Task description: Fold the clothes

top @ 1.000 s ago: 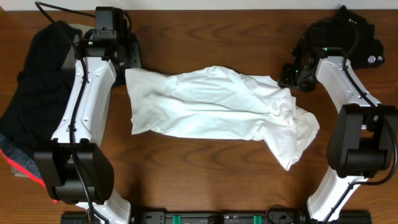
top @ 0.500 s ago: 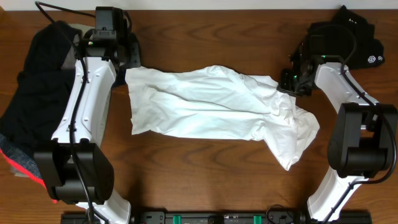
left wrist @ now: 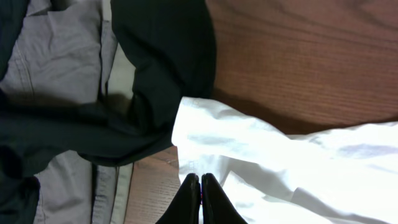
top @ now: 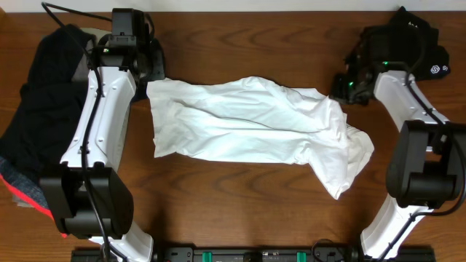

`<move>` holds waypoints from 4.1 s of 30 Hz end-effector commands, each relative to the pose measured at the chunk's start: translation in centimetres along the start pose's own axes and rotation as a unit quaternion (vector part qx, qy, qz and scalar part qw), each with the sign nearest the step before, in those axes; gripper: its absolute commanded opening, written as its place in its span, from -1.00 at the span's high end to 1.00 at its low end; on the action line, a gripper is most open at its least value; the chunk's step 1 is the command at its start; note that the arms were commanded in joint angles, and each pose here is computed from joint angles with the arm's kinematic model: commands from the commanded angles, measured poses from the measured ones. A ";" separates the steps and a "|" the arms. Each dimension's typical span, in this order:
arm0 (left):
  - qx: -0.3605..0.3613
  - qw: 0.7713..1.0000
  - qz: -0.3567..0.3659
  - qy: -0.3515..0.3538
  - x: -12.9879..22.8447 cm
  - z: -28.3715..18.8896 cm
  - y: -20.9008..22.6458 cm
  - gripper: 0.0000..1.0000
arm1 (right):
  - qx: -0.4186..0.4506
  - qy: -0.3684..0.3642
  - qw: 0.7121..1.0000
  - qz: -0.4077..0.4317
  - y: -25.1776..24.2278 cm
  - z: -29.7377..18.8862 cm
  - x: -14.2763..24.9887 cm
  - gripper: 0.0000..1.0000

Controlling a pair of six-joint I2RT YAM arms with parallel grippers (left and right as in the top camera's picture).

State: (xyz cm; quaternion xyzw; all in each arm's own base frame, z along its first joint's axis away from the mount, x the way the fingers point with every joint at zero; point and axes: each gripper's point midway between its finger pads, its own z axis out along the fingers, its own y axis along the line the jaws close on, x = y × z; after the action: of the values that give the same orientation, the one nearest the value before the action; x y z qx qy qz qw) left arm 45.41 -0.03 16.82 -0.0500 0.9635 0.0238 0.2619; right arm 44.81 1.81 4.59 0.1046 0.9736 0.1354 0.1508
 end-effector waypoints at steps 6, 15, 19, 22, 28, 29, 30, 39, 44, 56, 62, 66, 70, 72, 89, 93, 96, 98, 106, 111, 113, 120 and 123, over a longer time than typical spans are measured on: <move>0.013 1.000 0.001 0.019 0.6 0.1 0.3 0.79 | -0.007 -0.040 0.999 -0.023 -0.2 -2.1 -2.9 0.97; 0.079 0.994 -0.045 0.061 1.6 5.7 1.4 -0.56 | -0.005 -0.042 0.999 -0.030 -0.2 -2.1 -3.0 0.97; 0.083 0.993 -0.044 0.070 2.1 8.9 1.5 -0.57 | -0.005 -0.042 0.999 -0.030 -0.2 -2.1 -2.9 0.98; 0.083 0.993 -0.033 0.080 2.8 11.2 1.4 -0.55 | -0.005 -0.042 0.999 -0.030 -0.2 -2.1 -2.9 0.98; 0.085 0.992 -0.022 0.095 4.0 14.0 1.2 -0.45 | -0.005 -0.042 0.999 -0.031 -0.1 -2.1 -3.0 0.97; 0.085 0.992 -0.022 0.095 4.1 14.2 1.2 -0.42 | -0.005 -0.042 0.999 -0.031 -0.1 -2.1 -3.0 0.97; 0.085 0.992 -0.022 0.094 4.0 14.2 1.1 -0.36 | -0.005 -0.042 0.999 -0.031 -0.2 -2.1 -3.0 0.97; 0.084 0.992 -0.034 0.084 3.4 14.3 1.1 0.53 | -0.005 -0.042 0.999 -0.031 -0.2 -2.1 -3.0 0.98; 0.085 0.992 -0.032 0.082 3.4 14.2 0.9 0.88 | -0.005 -0.042 0.999 -0.031 -0.2 -2.1 -3.0 0.97; 0.089 0.995 -0.026 -0.026 -2.9 5.0 1.1 0.88 | -0.015 -0.066 0.996 -0.057 -0.1 -2.9 -4.4 0.97; 0.090 0.994 -0.022 -0.061 -4.2 1.2 1.2 0.88 | -0.045 -0.091 0.992 -0.080 0.2 -4.4 -6.2 0.97; 0.091 0.994 -0.022 -0.057 -4.0 1.2 1.1 0.88 | -0.044 -0.119 0.987 -0.103 0.2 -5.4 -7.9 0.97; 0.092 0.994 -0.019 -0.047 -3.6 1.4 0.9 0.88 | -0.064 -0.154 0.977 -0.136 1.2 -6.5 -9.6 0.97; 0.093 0.994 -0.012 -0.048 -3.6 1.4 0.7 0.88 | -0.080 -0.169 0.971 -0.151 2.0 -7.0 -10.2 0.98; 0.094 0.994 0.010 -0.049 -3.5 1.4 0.1 0.87 | -0.128 -0.180 0.955 -0.199 5.0 -11.3 -11.4 0.97; 0.094 0.994 0.010 -0.045 -3.3 1.5 0.1 0.87 | -0.124 -0.174 0.956 -0.201 4.9 -11.2 -11.2 0.97; 0.094 0.995 0.009 -0.037 -2.9 1.6 0.1 0.87 | -0.122 -0.174 0.956 -0.201 4.8 -11.1 -11.2 0.97; 0.094 0.995 0.009 -0.028 -2.5 1.7 0.1 0.78 | -0.122 -0.173 0.956 -0.201 4.8 -11.1 -11.2 0.97; 0.093 0.996 0.008 -0.004 -1.1 3.0 0.1 0.88 | -0.122 -0.171 0.957 -0.200 4.8 -11.1 -11.1 0.98; 0.093 0.995 0.010 -0.016 -1.6 2.6 0.1 0.88 | -0.123 -0.165 0.959 -0.197 4.7 -11.0 -10.8 0.97; 0.093 0.995 0.010 -0.016 -1.7 2.5 0.1 0.88 | -0.123 -0.159 0.960 -0.195 4.6 -10.9 -10.5 0.97; 0.076 0.996 0.015 -0.042 -3.0 3.7 0.7 0.78 | -0.123 -0.153 0.962 -0.192 4.6 -10.8 -10.2 0.98; 0.076 0.995 0.017 -0.059 -4.0 5.9 0.6 0.27 | -0.123 -0.152 0.962 -0.192 4.6 -10.8 -10.2 0.97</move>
State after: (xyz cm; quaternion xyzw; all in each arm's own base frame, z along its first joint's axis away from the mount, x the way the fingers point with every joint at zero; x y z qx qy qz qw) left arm 50.91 0.94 16.77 -0.0098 0.9396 -0.0509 0.3383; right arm 51.43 1.31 16.97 -0.0747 0.9236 0.2059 0.3146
